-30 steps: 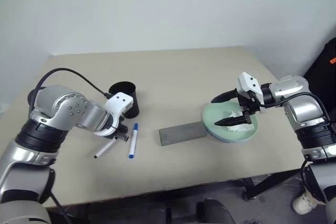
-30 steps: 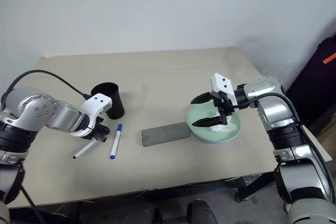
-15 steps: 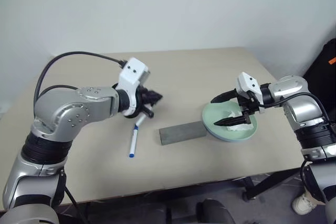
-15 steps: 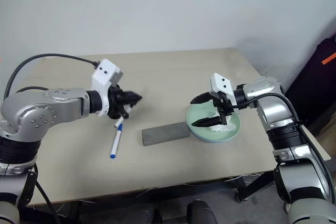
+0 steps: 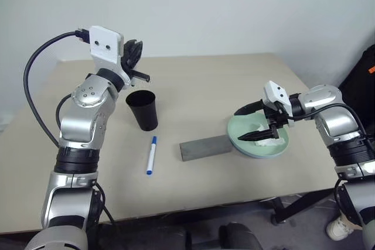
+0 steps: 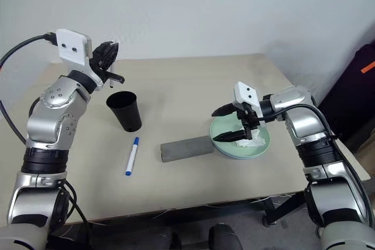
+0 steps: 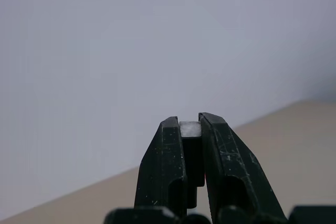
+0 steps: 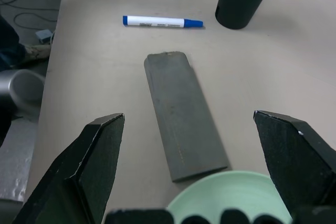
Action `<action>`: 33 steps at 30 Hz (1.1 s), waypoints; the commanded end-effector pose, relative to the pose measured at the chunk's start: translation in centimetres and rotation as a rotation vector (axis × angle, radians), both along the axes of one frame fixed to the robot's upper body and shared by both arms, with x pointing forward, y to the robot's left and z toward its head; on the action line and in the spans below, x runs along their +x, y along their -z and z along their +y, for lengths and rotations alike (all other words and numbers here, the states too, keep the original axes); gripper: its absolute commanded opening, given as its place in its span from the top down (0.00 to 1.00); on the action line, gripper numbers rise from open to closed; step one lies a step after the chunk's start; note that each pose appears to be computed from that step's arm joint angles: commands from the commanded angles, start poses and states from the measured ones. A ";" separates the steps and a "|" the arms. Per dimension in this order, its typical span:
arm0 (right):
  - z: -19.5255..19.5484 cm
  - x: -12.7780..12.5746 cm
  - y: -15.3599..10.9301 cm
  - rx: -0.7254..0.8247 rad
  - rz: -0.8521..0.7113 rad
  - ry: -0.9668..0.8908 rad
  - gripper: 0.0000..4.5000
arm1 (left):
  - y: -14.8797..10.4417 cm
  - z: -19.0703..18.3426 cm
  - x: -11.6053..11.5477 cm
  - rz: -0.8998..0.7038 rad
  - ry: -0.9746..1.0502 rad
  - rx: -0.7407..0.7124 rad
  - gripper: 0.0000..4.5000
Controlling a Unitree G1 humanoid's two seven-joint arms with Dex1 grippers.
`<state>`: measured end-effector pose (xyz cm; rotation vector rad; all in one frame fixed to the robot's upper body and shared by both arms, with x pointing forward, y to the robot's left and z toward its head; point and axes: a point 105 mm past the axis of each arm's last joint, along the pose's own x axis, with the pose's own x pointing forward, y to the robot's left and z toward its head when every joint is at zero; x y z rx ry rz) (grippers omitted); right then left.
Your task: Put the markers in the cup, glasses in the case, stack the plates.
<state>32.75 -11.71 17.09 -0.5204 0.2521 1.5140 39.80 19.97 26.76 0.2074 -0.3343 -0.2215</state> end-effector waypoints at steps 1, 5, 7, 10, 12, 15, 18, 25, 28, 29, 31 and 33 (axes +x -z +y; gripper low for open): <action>0.4 0.0 -1.9 0.023 -0.060 -0.018 0.05 | -1.6 0.3 -0.2 -0.090 0.006 -0.031 0.99; 0.5 0.0 -2.0 0.026 -0.061 -0.020 0.05 | -0.5 0.0 0.1 -0.082 0.028 -0.058 0.99; 0.6 0.0 -2.0 0.029 -0.062 -0.021 0.05 | 0.0 -0.2 0.3 -0.083 0.037 -0.061 0.99; 0.6 0.0 -2.2 0.034 -0.065 -0.019 0.05 | 0.9 -0.7 0.6 -0.075 0.047 -0.066 0.99; 0.6 0.0 -2.3 0.036 -0.066 -0.018 0.05 | 1.5 -0.7 0.8 -0.067 0.048 -0.067 0.99; 0.6 -0.1 -2.3 0.037 -0.067 -0.016 0.05 | 2.4 -0.5 1.1 -0.050 0.044 -0.073 0.99; 0.6 -0.1 -2.3 0.037 -0.068 -0.014 0.05 | 3.4 -0.2 1.3 -0.030 0.040 -0.080 0.99; 0.4 0.0 -2.4 0.035 -0.071 -0.007 0.05 | 5.0 0.5 1.2 -0.002 0.048 -0.095 0.78; 0.3 0.0 -2.4 0.035 -0.074 -0.003 0.05 | 5.4 0.7 0.9 0.005 0.051 -0.091 0.54; 0.3 0.0 -2.4 0.035 -0.074 -0.002 0.05 | 5.3 0.7 0.8 0.002 0.049 -0.082 0.47; 0.2 0.0 -2.4 0.036 -0.075 0.002 0.05 | 3.8 0.4 0.4 -0.016 0.054 -0.041 0.30; 0.0 0.0 -2.5 0.036 -0.076 0.007 0.05 | 2.1 -0.4 -0.3 -0.025 0.092 -0.015 0.16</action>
